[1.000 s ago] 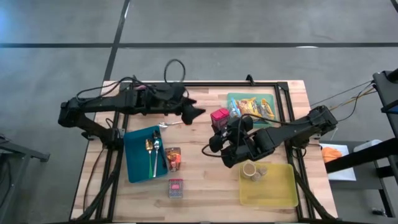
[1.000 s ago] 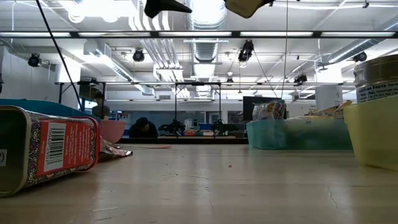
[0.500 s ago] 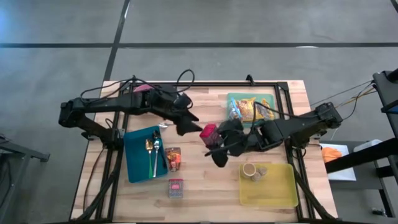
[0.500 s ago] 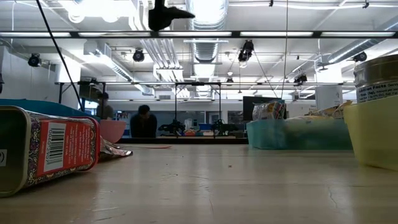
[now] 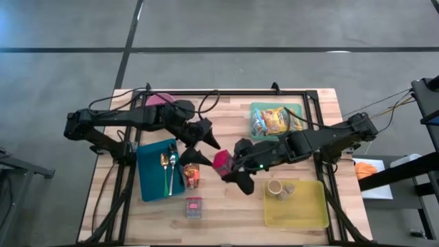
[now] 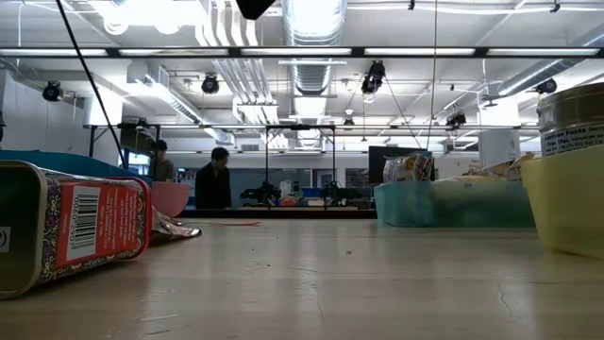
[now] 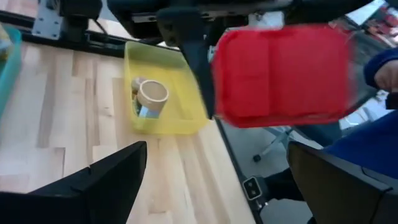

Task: Pick & Place Food Item
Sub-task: Put the right red spice can into the yellow bin

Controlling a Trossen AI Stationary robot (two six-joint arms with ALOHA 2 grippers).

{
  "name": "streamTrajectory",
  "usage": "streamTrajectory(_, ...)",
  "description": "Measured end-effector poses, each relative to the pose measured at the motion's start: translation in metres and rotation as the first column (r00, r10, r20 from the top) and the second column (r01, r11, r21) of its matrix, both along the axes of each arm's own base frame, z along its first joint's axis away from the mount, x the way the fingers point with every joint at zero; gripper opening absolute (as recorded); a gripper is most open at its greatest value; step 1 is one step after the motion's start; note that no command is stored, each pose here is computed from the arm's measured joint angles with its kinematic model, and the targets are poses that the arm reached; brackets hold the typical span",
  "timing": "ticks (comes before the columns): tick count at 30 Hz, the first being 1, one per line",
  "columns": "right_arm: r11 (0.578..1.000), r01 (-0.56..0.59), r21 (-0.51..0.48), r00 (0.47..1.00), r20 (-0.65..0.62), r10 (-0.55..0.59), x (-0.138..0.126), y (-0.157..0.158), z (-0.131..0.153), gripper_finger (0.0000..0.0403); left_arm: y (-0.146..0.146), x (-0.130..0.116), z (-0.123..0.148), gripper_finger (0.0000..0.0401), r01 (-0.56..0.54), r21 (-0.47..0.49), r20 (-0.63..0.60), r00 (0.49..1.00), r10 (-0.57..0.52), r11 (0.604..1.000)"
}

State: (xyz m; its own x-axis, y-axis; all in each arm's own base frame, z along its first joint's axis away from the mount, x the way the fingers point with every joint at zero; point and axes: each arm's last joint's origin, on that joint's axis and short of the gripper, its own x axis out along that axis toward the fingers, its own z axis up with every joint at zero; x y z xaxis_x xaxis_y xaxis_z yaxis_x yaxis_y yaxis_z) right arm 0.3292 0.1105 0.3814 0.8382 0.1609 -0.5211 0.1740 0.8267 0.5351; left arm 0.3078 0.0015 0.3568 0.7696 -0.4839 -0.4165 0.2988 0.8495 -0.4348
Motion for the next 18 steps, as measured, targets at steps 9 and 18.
streamTrajectory(9,1.000,-0.013,-0.020,0.976,0.218,0.017,0.000,0.004,0.024,0.0278,-0.012,-0.001,0.014,0.0392,0.067,-0.028,0.111,0.992,-0.063,0.997)
streamTrajectory(18,0.995,0.070,-0.072,0.960,0.275,-0.048,-0.007,-0.001,0.034,0.0278,-0.023,0.005,0.030,0.0392,-0.050,-0.155,0.231,0.969,0.086,0.987)
